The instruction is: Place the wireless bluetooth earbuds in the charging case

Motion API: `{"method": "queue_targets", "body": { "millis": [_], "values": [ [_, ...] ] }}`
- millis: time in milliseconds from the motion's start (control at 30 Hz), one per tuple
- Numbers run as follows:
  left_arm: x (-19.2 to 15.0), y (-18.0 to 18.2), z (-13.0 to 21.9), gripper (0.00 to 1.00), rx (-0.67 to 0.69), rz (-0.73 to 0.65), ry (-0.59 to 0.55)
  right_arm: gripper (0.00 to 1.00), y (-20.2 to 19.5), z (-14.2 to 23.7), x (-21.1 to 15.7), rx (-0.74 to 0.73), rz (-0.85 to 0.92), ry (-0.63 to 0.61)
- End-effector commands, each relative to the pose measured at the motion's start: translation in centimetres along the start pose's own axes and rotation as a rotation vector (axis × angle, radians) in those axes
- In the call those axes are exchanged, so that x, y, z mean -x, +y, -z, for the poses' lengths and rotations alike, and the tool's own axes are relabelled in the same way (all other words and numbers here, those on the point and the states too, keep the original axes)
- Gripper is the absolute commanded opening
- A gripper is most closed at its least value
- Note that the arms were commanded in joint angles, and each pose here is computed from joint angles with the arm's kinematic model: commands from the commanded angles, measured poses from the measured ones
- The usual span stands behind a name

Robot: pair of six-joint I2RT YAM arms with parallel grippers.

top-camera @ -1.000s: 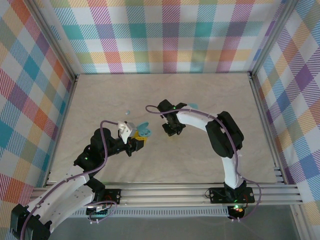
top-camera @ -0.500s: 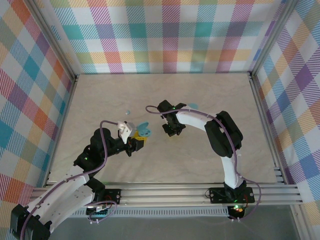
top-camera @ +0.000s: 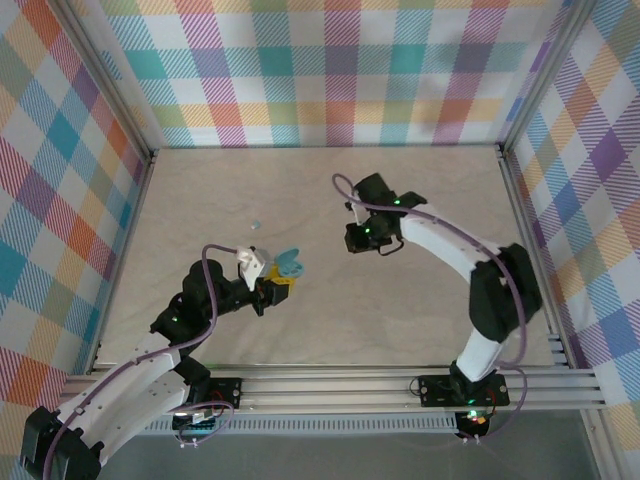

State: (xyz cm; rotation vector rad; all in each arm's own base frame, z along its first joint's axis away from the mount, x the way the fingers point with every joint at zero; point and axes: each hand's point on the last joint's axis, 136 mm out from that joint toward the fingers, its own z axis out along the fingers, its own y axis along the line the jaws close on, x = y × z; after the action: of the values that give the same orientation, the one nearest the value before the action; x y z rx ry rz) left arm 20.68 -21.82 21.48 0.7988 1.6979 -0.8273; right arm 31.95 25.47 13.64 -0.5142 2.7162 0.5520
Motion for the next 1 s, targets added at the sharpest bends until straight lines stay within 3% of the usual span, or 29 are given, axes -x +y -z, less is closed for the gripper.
{"method": "queue_targets", "body": {
  "millis": [0, 133, 467, 967],
  "values": [
    [2.0, -1.0, 0.1, 0.14, -0.050, -0.039, -0.084, 0.12, 4.8, 3.4, -1.0, 0.223, 0.058, -0.007],
    [2.4, -1.1, -0.1, 0.14, -0.062, -0.062, -0.098, 0.12, 9.0, 7.1, -1.6, 0.424, 0.117, -0.035],
    [2.5, -1.7, -0.5, 0.13, -0.115, -0.072, -0.111, 0.13, 16.1, 13.6, -1.9, 0.631, 0.364, -0.151],
    [2.8, -2.7, -0.1, 0.12, -0.162, -0.076, -0.131, 0.13, 18.4, 12.2, -2.5, 0.680, 0.496, -0.128]
  ]
}}
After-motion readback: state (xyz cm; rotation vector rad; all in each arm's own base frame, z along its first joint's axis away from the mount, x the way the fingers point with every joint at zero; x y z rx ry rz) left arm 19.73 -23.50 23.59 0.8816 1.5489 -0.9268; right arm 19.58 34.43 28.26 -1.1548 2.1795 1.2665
